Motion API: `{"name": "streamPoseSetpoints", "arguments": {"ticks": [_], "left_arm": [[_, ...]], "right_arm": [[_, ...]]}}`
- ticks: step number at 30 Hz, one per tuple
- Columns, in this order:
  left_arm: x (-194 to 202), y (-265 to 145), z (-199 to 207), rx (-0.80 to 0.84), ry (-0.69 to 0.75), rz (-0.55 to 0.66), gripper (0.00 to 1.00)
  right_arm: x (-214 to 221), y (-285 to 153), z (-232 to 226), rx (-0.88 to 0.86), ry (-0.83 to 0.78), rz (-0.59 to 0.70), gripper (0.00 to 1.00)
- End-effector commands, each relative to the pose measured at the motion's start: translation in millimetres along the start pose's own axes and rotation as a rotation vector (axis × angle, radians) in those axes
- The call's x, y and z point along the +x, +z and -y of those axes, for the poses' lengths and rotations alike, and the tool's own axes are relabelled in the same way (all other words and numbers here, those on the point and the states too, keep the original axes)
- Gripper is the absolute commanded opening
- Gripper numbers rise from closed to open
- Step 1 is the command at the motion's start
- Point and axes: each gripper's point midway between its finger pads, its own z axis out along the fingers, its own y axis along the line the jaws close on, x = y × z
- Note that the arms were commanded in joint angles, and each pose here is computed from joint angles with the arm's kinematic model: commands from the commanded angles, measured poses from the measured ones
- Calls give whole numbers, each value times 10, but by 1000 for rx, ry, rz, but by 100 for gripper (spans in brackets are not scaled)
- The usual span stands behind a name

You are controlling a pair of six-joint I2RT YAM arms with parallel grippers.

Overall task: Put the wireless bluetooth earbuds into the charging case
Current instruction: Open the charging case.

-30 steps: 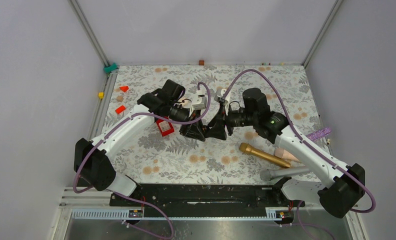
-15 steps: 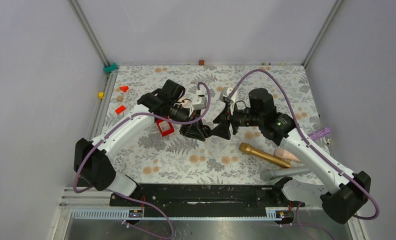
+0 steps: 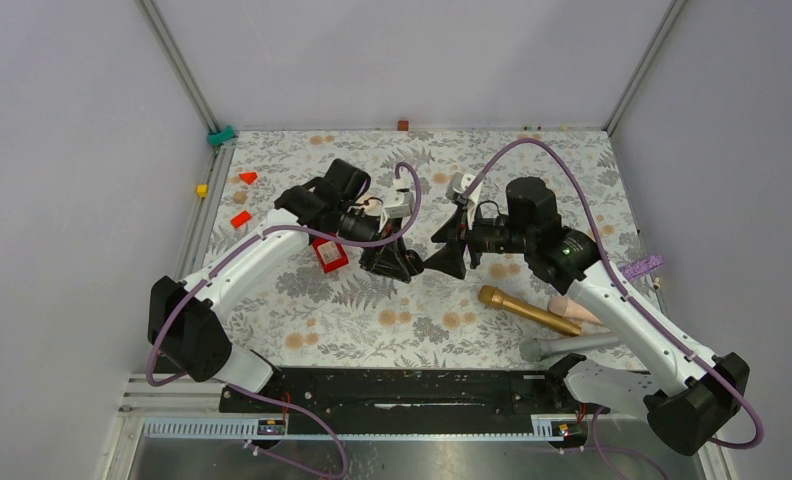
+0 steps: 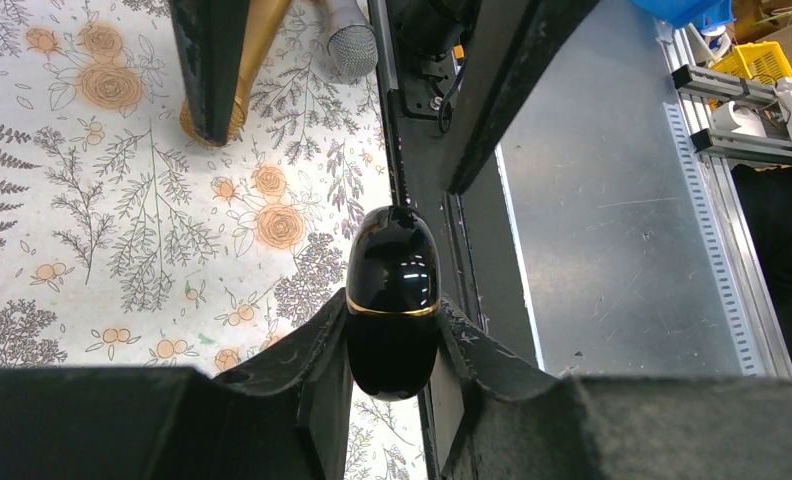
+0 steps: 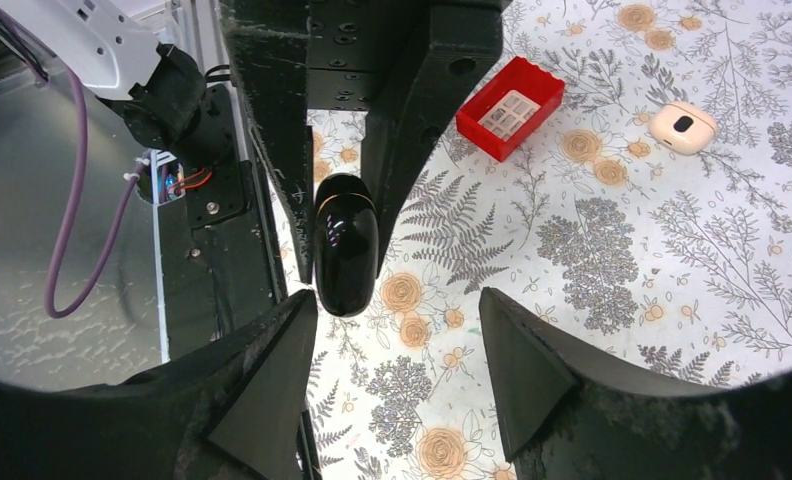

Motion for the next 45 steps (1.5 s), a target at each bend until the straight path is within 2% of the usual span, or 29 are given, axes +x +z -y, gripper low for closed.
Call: {"name": "streamPoseSetpoints", "arguments": {"ticks": [1,17,22,27,36,45], "left_arm": [[-191,-20,13,-8,41,50,0],[-177,-17,57,-4,51,65,0],[-183,-25,96,9,59,72,0],[-187,-32,114,12,64,75,0],[-181,-30,142,22,67,77,0],[-182,-28,142,26,67,78,0]], "right_arm": [[-188,-12,-90,-51,7,51,69],[-88,156,31,-44,72,34,70],[-42,184,184,28,70,19,71],[-47,161,219,53,50,20,71],[-209,-108,511,286,-65,61,73],[-269,-189,395,251,-91,67,76]]}}
